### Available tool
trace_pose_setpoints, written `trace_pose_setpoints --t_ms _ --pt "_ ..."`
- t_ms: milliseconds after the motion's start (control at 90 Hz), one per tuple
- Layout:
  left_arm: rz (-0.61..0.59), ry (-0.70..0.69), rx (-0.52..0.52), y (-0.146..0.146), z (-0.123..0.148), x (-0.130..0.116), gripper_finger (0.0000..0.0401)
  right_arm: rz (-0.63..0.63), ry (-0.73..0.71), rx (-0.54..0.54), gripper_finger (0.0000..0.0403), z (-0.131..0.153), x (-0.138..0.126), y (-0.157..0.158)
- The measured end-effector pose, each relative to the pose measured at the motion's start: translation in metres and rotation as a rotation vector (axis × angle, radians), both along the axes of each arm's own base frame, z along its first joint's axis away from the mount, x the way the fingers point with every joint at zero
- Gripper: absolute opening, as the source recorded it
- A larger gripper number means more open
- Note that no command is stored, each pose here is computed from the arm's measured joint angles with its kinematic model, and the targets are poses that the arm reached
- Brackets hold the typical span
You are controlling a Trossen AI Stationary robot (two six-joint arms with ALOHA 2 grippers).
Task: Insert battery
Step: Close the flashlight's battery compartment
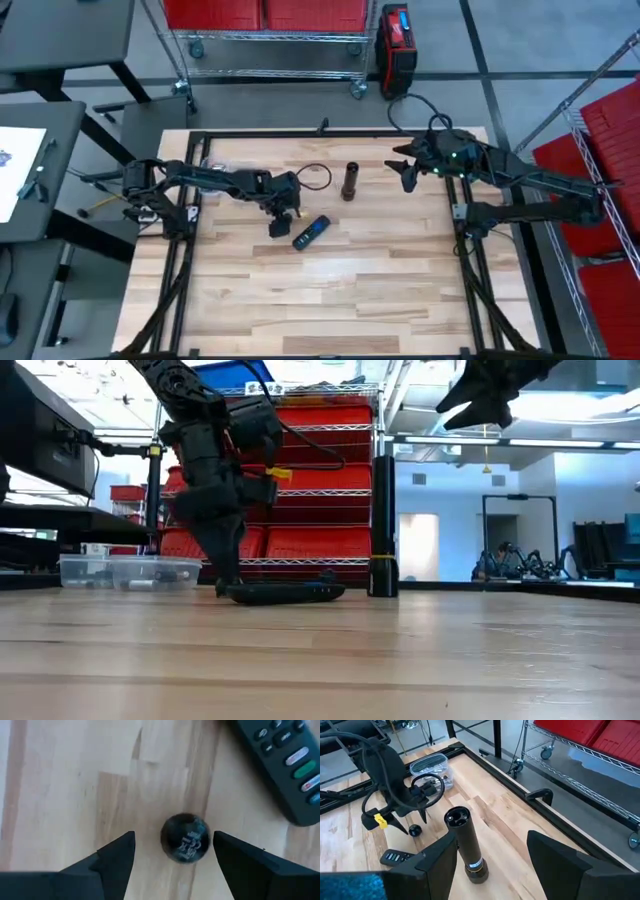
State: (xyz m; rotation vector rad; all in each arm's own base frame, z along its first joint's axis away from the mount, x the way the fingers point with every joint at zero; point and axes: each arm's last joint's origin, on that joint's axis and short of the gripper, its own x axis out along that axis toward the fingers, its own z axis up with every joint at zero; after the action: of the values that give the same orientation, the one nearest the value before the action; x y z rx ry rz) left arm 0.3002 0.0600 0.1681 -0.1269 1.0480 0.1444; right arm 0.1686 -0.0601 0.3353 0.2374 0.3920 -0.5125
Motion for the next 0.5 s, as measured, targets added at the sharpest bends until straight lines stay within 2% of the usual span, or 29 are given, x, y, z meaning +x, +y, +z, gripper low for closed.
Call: trace_pose_setpoints --t_ms 278,500 --pt "0.002 -0.001 -0.01 -0.004 0.001 0.001 0.0246 -0.001 -0.001 0.003 0.0226 0.0 0.0 0.0" --pt "0.015 -0.017 0.017 0.0 0.015 0.009 0.0246 -0.005 0.001 0.001 0.0226 0.0 0.0 0.0"
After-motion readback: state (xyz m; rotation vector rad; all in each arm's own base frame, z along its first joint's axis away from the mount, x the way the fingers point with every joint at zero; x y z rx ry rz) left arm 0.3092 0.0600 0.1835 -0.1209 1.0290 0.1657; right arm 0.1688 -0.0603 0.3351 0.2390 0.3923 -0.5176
